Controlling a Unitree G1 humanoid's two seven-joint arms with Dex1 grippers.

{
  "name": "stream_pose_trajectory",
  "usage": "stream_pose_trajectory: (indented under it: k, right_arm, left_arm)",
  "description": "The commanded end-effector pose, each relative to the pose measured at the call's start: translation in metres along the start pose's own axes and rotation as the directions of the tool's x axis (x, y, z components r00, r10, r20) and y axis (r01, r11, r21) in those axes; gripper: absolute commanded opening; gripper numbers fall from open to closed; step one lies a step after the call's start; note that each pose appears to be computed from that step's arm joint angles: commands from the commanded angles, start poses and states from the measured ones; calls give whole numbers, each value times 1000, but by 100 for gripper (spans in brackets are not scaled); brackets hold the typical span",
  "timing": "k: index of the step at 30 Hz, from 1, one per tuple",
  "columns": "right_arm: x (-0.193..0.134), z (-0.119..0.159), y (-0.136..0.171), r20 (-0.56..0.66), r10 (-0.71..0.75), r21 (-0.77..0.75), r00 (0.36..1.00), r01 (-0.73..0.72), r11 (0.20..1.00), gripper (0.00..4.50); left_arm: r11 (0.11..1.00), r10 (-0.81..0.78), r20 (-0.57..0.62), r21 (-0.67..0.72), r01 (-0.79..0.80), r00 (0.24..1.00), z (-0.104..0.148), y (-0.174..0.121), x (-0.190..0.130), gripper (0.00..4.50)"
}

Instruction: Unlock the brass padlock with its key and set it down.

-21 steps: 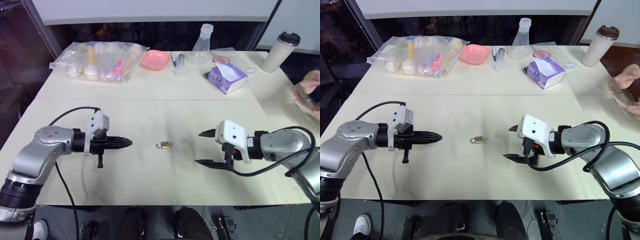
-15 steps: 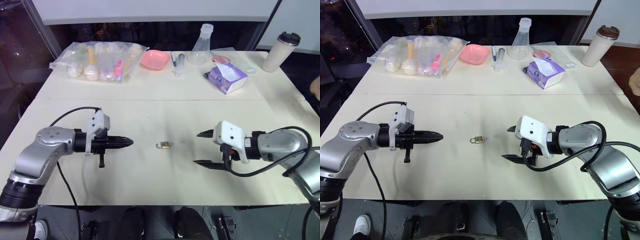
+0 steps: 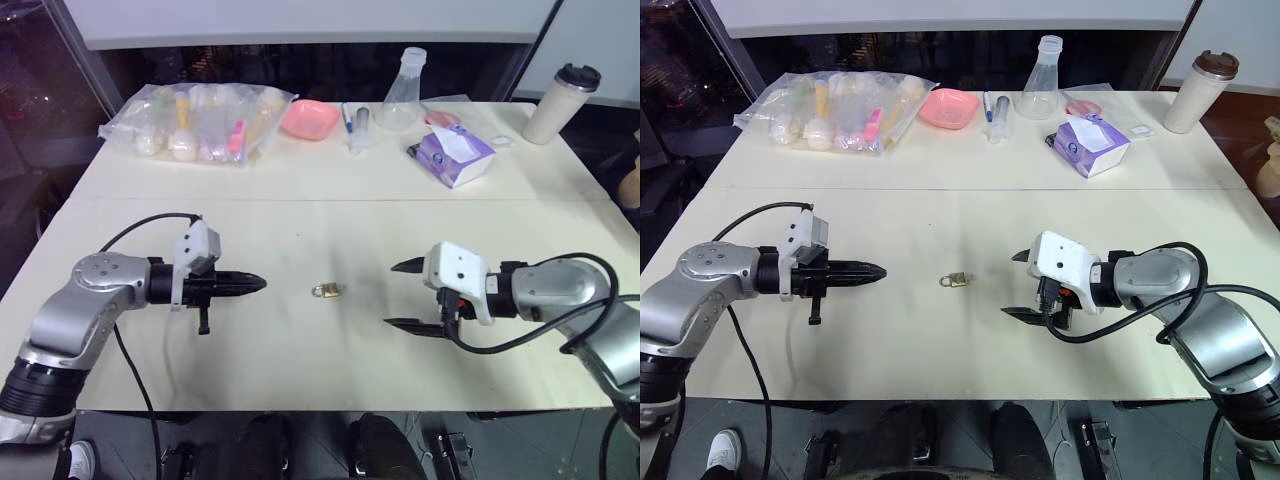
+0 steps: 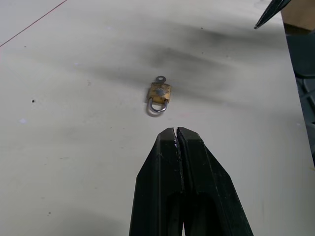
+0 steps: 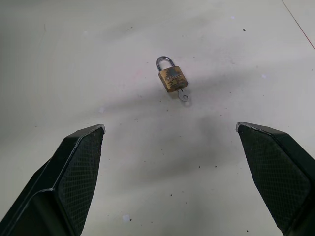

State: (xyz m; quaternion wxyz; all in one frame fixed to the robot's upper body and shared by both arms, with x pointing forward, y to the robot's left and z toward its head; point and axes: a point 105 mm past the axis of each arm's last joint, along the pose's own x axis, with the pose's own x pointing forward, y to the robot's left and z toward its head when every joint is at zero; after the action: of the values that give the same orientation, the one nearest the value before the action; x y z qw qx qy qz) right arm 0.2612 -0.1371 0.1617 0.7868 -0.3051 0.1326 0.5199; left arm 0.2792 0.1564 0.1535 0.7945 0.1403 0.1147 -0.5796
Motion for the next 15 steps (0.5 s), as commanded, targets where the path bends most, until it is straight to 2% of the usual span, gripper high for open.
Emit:
stream_pose_trajectory:
  k: [1, 15]
  right_arm:
    - [-2, 8, -4, 21, -12, -41, 1000, 13, 999, 444]
    - [6, 11, -5, 41, -18, -53, 999, 21, 998, 444]
  left_arm:
    - [999, 16, 17, 47, -17, 1000, 9, 3, -4, 0]
    - [994, 19, 26, 105, -22, 999, 9, 8, 7, 0]
